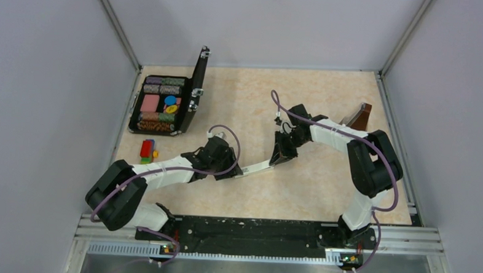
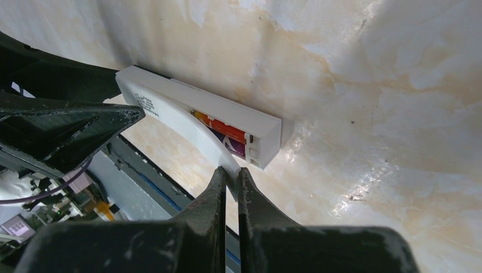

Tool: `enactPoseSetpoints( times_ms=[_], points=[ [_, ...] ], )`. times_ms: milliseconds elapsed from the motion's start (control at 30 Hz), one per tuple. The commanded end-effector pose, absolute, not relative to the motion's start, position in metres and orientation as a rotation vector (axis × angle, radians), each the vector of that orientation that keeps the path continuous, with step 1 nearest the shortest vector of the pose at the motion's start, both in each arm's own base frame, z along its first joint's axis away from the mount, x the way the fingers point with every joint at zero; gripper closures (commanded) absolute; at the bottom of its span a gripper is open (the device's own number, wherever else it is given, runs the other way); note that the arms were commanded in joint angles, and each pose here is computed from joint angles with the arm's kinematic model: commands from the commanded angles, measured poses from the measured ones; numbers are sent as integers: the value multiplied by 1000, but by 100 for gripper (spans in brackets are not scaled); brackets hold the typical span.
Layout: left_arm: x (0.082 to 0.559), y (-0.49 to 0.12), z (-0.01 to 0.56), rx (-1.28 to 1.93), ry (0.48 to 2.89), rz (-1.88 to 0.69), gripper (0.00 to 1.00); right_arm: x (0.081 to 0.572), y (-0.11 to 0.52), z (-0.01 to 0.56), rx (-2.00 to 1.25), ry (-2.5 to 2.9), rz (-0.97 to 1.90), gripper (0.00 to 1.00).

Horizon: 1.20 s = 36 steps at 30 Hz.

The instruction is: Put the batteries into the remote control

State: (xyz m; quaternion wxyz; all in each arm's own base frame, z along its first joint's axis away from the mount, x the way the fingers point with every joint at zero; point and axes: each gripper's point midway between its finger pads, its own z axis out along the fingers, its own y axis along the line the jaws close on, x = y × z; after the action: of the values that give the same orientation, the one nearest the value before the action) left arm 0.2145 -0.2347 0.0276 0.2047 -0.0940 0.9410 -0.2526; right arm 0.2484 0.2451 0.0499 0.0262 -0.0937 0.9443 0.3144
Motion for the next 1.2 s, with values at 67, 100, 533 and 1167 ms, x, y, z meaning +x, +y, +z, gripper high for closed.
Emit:
enactPoseSetpoints(
  times_ms=[67, 100, 533, 1167],
  points=[
    [189, -195, -15, -266, 2783, -421, 49, 269, 223, 41, -272, 2905, 739, 96],
    [188, -194, -16, -268, 2790, -413, 50, 270, 222, 41, -266, 2905, 725, 94],
    [185, -192, -21, -283, 2811, -392, 59, 276, 209, 46, -273, 2892, 604, 68],
    [214, -231, 51, -222, 2453, -823, 38, 267, 208, 31, -240, 2882, 602, 67]
  ],
)
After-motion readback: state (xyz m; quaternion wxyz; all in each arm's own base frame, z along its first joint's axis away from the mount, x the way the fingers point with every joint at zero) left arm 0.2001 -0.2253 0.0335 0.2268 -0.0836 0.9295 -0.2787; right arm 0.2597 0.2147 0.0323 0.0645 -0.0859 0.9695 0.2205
